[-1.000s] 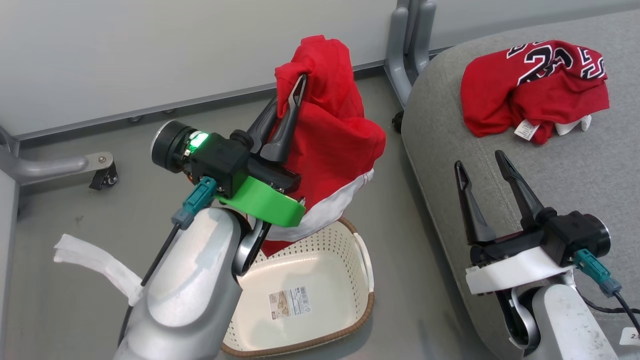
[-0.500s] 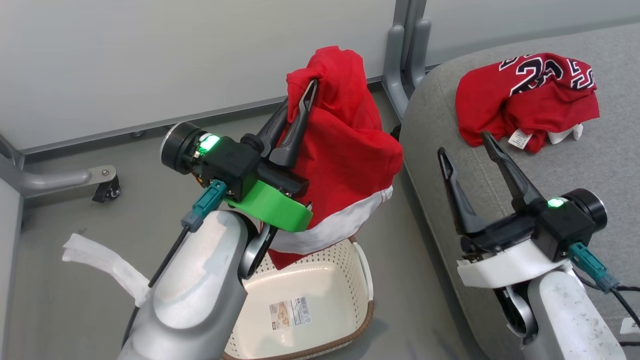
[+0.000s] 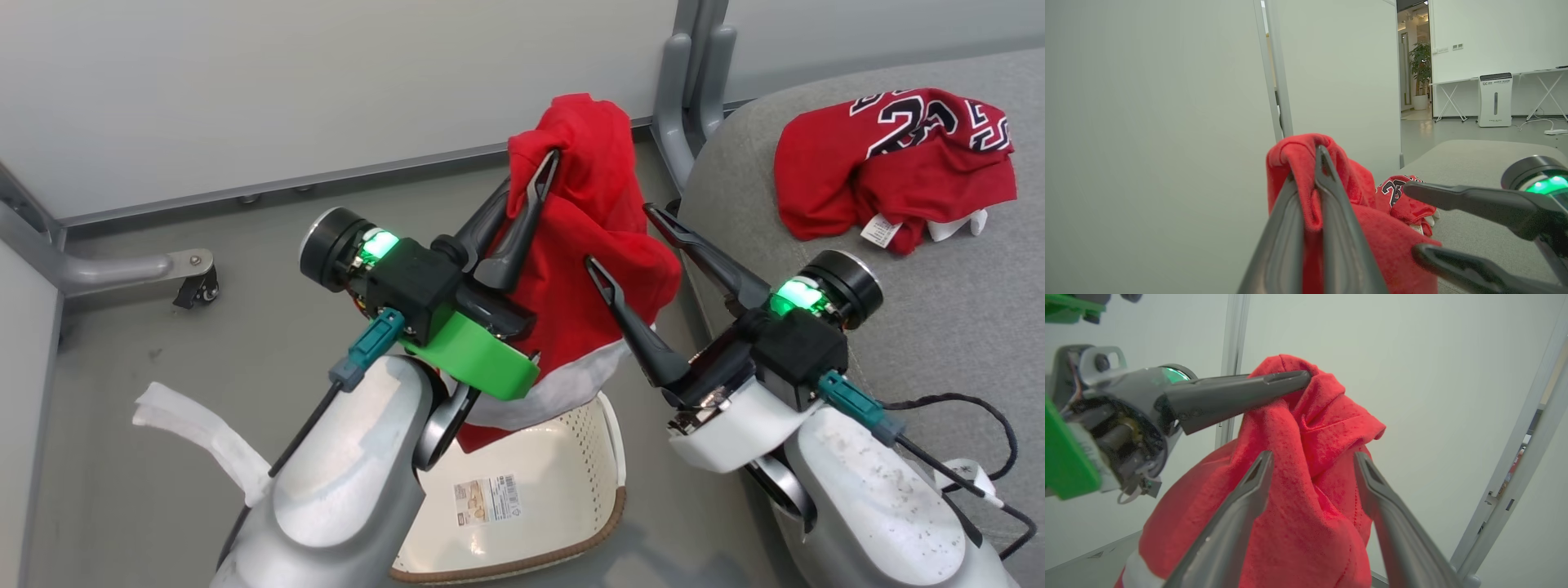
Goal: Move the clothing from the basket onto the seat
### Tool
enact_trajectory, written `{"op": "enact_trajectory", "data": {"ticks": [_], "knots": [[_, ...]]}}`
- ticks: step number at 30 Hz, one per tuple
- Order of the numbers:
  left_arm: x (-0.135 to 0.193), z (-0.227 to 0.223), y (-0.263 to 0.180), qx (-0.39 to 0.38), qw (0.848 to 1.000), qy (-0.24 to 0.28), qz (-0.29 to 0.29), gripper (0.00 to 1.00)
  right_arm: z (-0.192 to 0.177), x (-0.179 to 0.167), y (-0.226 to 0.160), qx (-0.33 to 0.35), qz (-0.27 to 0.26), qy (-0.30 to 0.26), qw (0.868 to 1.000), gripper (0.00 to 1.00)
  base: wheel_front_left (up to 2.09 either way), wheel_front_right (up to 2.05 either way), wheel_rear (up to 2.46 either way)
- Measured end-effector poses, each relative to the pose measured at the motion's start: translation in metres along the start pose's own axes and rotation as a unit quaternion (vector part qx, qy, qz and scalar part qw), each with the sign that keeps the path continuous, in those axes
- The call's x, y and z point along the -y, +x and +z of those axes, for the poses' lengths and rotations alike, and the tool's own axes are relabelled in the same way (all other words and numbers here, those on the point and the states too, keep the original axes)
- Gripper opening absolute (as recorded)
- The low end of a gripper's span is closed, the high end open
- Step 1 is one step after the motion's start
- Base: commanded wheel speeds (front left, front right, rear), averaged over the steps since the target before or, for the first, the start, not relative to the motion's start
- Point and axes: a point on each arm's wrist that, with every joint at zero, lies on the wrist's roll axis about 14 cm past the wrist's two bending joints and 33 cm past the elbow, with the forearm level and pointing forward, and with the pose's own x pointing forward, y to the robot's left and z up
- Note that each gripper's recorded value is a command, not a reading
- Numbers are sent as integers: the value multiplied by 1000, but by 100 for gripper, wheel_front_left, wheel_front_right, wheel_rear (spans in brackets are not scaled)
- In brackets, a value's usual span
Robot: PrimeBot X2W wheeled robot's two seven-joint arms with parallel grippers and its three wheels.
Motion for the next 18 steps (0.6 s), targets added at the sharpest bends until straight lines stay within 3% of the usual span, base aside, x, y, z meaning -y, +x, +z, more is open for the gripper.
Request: {"op": "enact_trajectory", "data": {"ticks": [8,18], "knots": [[10,-2,3,0,1000,-13,-15,0,-42,-32,9,-51,56,36,996,100,0,0,0],[22,-8,5,-2,999,-40,-28,0,-66,-60,19,-69,68,111,989,100,0,0,0]]}}
